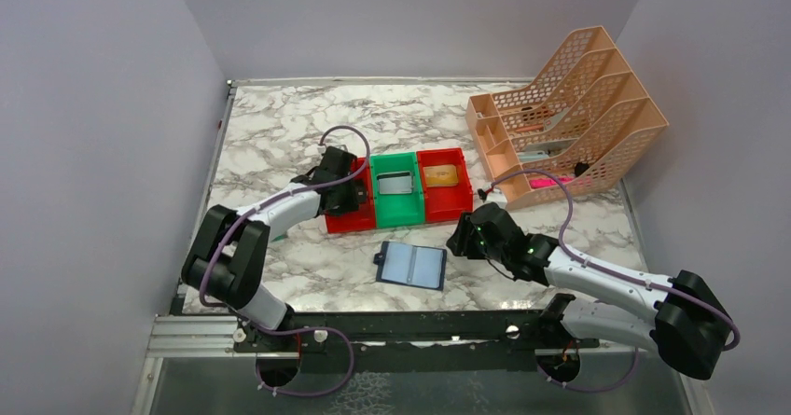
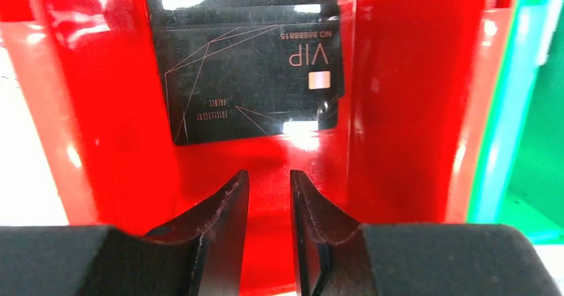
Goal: Take the credit cards out of the card holder
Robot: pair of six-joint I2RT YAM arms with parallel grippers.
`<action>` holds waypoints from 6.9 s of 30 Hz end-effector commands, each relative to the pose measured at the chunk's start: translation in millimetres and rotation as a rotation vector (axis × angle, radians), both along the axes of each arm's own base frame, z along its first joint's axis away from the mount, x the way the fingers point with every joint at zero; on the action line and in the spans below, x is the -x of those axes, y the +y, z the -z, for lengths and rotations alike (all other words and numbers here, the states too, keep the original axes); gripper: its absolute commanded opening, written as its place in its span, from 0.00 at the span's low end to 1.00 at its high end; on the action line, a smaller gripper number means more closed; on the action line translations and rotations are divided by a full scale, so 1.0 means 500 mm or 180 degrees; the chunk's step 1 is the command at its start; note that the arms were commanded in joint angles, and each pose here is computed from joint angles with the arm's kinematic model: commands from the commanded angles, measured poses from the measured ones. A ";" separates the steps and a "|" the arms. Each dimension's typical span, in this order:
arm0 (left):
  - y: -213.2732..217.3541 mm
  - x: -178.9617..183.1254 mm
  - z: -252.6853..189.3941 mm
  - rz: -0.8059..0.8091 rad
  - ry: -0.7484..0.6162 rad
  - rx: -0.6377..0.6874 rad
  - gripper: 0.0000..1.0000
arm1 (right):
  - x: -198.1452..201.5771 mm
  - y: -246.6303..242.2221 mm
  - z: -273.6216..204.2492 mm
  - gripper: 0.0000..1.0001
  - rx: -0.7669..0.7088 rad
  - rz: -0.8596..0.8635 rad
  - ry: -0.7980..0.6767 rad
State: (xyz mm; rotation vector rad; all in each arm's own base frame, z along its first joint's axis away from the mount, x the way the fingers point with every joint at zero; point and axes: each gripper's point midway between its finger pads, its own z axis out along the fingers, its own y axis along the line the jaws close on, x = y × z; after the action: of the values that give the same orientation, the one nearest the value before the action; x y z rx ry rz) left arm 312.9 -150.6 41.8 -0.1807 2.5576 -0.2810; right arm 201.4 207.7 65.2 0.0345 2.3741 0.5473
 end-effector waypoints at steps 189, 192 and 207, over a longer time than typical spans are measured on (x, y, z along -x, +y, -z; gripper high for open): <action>-0.291 0.341 0.023 0.1608 0.0355 0.1154 0.48 | 0.081 0.180 0.104 0.38 -0.0415 -0.0991 0.1188; -0.305 0.340 0.019 0.1634 0.0329 0.1232 0.40 | 0.083 0.182 0.104 0.38 -0.0427 -0.1011 0.1198; -0.277 0.321 -0.006 0.1387 0.0139 0.1070 0.10 | 0.056 0.169 0.062 0.36 -0.0356 -0.0883 0.0929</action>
State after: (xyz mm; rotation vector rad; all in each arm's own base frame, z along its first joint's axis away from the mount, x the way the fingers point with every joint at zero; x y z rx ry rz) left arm 147.7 -293.3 35.9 0.3040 2.5827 -0.9085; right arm 170.5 301.0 27.0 -0.1914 2.6709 0.9223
